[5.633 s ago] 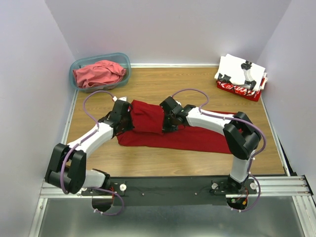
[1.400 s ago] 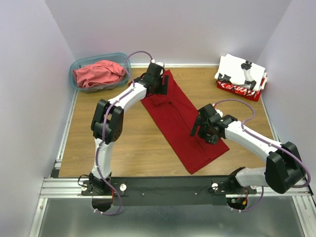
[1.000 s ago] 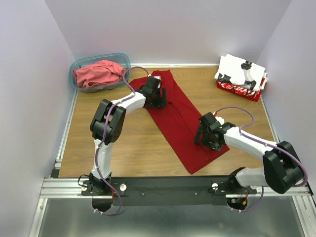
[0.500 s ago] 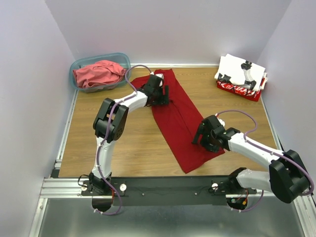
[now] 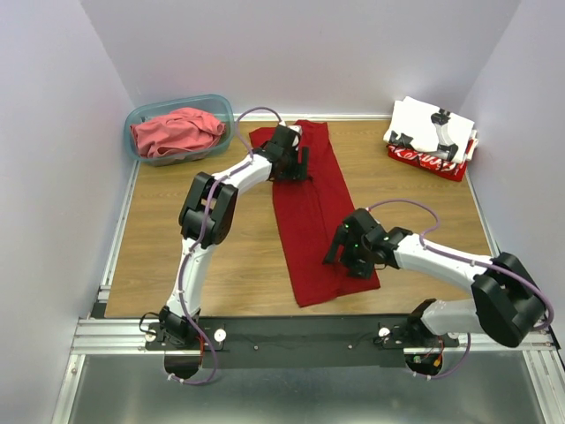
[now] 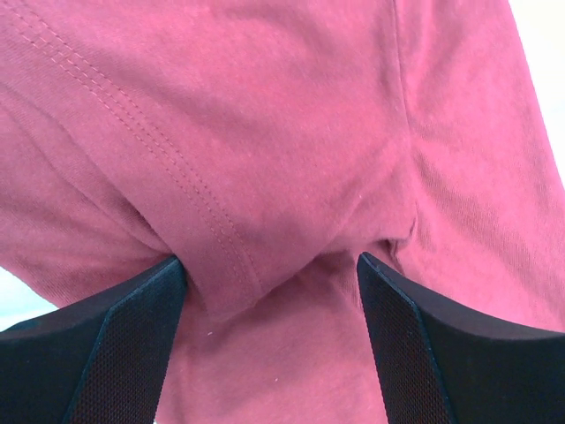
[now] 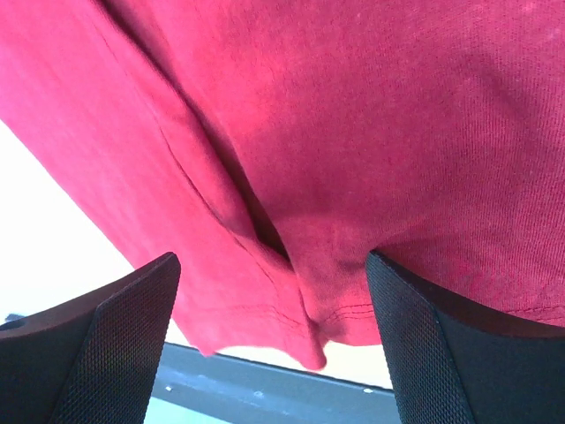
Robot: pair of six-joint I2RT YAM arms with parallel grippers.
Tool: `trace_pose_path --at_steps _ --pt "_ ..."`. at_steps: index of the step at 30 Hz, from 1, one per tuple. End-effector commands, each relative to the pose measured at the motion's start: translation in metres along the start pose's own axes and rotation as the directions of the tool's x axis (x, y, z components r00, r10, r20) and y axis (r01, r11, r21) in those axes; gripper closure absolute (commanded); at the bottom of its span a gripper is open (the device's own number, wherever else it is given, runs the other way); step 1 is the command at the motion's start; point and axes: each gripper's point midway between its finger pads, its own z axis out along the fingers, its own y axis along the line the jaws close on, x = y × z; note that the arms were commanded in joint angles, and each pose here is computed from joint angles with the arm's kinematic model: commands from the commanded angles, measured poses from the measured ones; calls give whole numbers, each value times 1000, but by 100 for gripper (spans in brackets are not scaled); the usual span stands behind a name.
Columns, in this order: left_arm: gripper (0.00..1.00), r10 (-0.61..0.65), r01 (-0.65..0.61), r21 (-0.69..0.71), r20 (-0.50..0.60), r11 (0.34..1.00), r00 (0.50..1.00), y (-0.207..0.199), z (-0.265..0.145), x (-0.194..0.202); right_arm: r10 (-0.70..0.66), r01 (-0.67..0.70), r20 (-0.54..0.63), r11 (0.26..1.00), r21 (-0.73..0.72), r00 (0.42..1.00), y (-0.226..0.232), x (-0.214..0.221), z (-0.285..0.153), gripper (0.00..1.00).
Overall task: Fold and stack the t-shirts
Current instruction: Fold the tshirt
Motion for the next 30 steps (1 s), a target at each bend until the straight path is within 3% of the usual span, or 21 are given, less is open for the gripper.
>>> trace_pose_path --at_steps 1,10,17,24,30 --pt "15 23 -38 -96 -145 995 989 30 20 40 6 3 -98 995 95 995 -13 29 10 7" --pt "15 17 -32 -116 -133 993 991 49 30 18 -15 26 -117 995 95 993 10 35 17 7" --pt "15 41 -48 -98 -70 994 997 41 21 -6 -59 68 -116 995 75 992 26 32 19 7" --pt "13 60 -53 -48 159 997 985 7 -55 -100 -107 103 30 990 94 994 46 -6 -15 7" --pt "12 44 -28 -82 205 996 978 8 -123 -89 -105 91 76 980 175 992 25 -14 -28 6"
